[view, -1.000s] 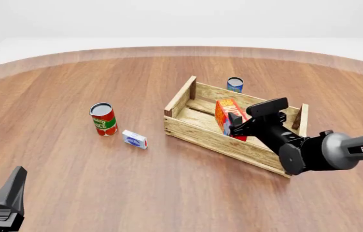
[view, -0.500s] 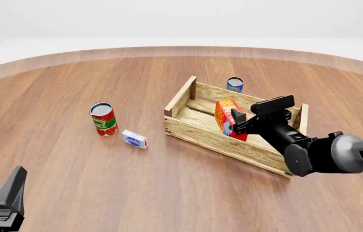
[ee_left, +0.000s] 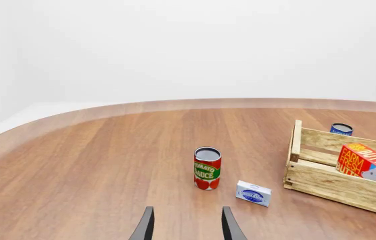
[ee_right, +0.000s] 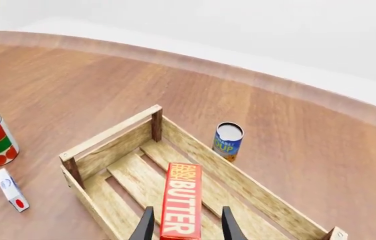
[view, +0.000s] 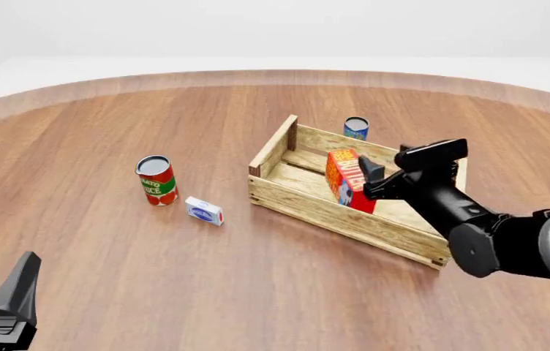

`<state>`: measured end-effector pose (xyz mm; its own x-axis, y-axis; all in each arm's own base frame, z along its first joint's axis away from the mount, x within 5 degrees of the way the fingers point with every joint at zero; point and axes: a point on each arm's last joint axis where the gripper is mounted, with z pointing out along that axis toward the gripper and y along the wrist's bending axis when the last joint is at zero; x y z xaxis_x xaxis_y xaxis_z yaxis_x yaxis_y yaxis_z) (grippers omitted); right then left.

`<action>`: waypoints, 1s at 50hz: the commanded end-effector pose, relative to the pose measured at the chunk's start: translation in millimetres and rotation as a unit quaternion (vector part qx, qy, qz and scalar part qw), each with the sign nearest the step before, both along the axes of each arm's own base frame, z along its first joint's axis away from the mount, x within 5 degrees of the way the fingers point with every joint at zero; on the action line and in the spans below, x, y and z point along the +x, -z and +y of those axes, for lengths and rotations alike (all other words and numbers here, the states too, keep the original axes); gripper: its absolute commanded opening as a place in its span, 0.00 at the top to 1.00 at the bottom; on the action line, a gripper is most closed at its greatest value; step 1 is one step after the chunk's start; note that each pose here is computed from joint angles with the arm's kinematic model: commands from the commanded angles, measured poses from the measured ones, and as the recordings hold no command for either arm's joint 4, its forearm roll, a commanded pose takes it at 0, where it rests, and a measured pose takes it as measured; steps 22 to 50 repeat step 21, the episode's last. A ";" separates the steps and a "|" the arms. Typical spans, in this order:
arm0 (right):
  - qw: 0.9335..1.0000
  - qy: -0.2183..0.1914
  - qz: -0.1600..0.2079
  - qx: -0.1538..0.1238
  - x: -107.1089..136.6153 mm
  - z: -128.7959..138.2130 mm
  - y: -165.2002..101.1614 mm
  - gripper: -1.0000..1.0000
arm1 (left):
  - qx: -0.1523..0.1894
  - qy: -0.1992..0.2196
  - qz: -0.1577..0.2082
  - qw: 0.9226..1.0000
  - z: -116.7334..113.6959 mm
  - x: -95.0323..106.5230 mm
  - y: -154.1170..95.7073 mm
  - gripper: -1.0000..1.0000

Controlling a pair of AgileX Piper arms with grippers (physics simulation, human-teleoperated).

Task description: Pick up the butter and put it in the tray.

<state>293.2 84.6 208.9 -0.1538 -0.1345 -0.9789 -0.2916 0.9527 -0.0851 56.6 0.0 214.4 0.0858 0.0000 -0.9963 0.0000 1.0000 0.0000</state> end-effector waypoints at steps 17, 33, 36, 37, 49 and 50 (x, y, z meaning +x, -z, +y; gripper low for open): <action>0.999 0.000 -0.040 0.020 -42.7 -11.6 -32.8 0.00 | 0.000 0.000 0.000 1.000 0.0 0.0 0.0 0.00; 0.998 -0.009 -0.047 0.027 -49.9 -8.8 -36.4 0.00 | 0.000 0.000 0.000 1.000 0.0 0.0 0.0 0.00; 0.998 -0.009 -0.047 0.027 -49.9 -8.8 -36.4 0.00 | 0.000 0.000 0.000 1.000 0.0 0.0 0.0 0.00; 0.998 -0.009 -0.047 0.027 -49.9 -8.8 -36.4 0.00 | 0.000 0.000 0.000 1.000 0.0 0.0 0.0 0.00; 0.998 -0.009 -0.047 0.027 -49.9 -8.8 -36.4 0.00 | 0.000 0.000 0.000 1.000 0.0 0.0 0.0 0.00; 0.998 -0.009 -0.047 0.027 -49.9 -8.8 -36.4 0.00 | 0.000 0.000 0.000 1.000 0.0 0.0 0.0 0.00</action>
